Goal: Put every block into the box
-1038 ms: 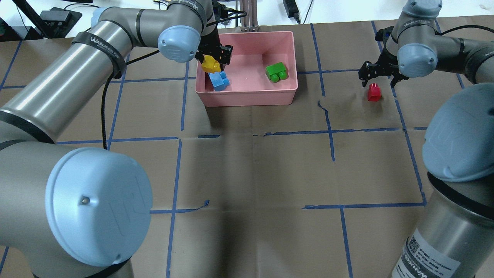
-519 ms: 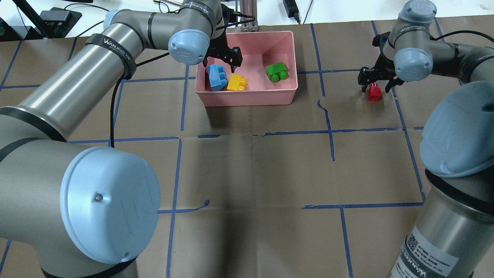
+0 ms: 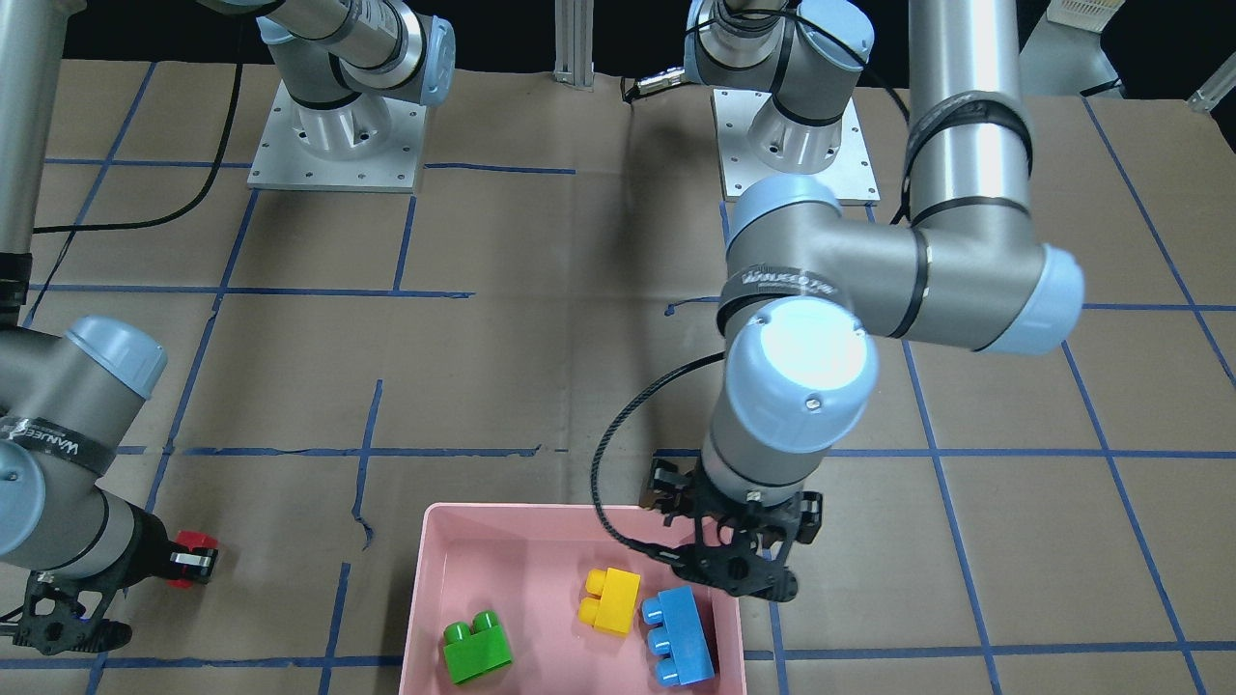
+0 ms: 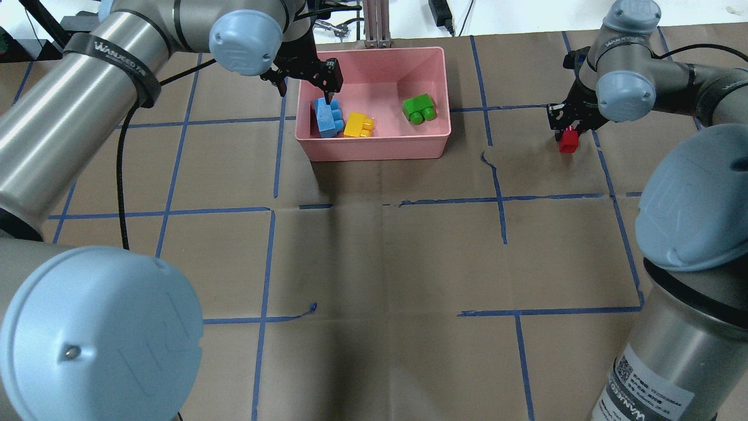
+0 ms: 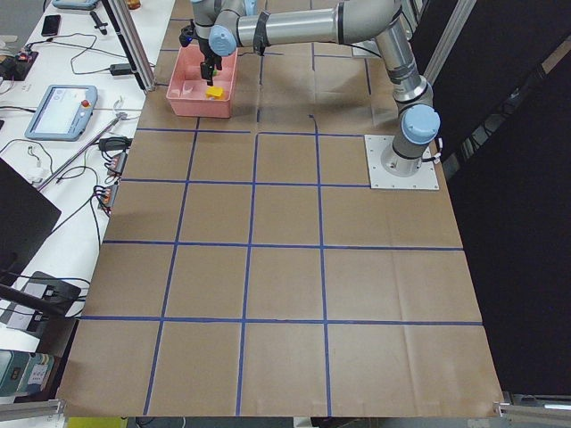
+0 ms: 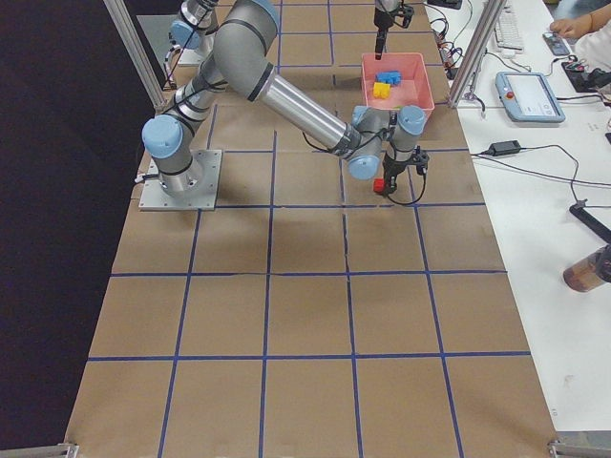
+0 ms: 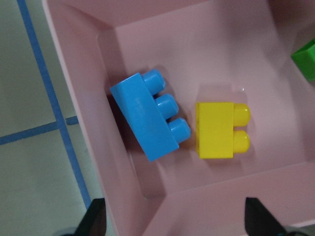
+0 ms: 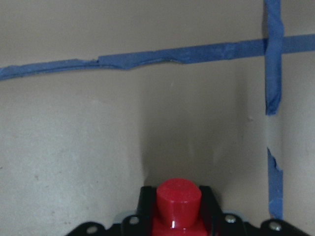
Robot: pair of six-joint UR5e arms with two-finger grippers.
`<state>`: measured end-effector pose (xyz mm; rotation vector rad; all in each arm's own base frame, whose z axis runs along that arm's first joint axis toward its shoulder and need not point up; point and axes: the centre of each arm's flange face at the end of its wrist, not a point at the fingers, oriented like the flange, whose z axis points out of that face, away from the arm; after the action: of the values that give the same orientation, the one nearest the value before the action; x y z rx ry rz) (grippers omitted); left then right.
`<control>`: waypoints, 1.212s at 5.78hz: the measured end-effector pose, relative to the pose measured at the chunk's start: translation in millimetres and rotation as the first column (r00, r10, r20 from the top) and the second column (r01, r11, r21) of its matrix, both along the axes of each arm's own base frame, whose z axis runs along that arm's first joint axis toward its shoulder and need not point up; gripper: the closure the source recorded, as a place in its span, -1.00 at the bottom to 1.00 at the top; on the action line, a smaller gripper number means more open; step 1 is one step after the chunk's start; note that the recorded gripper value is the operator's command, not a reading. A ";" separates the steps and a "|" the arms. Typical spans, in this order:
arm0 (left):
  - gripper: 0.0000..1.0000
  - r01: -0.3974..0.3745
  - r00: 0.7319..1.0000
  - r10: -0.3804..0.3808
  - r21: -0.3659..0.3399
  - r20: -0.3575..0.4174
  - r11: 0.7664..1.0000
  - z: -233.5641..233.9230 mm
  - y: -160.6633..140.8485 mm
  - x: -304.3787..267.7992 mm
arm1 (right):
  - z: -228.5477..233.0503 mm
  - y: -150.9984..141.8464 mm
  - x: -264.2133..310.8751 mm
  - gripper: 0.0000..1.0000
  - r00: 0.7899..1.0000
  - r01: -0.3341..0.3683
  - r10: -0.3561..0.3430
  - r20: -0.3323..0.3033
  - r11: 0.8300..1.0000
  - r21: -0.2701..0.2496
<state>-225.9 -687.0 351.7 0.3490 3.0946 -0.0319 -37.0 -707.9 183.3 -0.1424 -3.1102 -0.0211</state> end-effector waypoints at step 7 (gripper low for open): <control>-0.99 -0.079 0.997 0.079 0.003 -0.001 0.997 135.8 111.5 62.6 | 231.4 -43.3 180.7 0.67 0.992 -0.123 0.124 0.013 0.990 -0.075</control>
<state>-163.2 -575.5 487.4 0.2259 3.1063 -0.0265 143.7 -751.3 414.7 0.0494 -3.1318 0.0958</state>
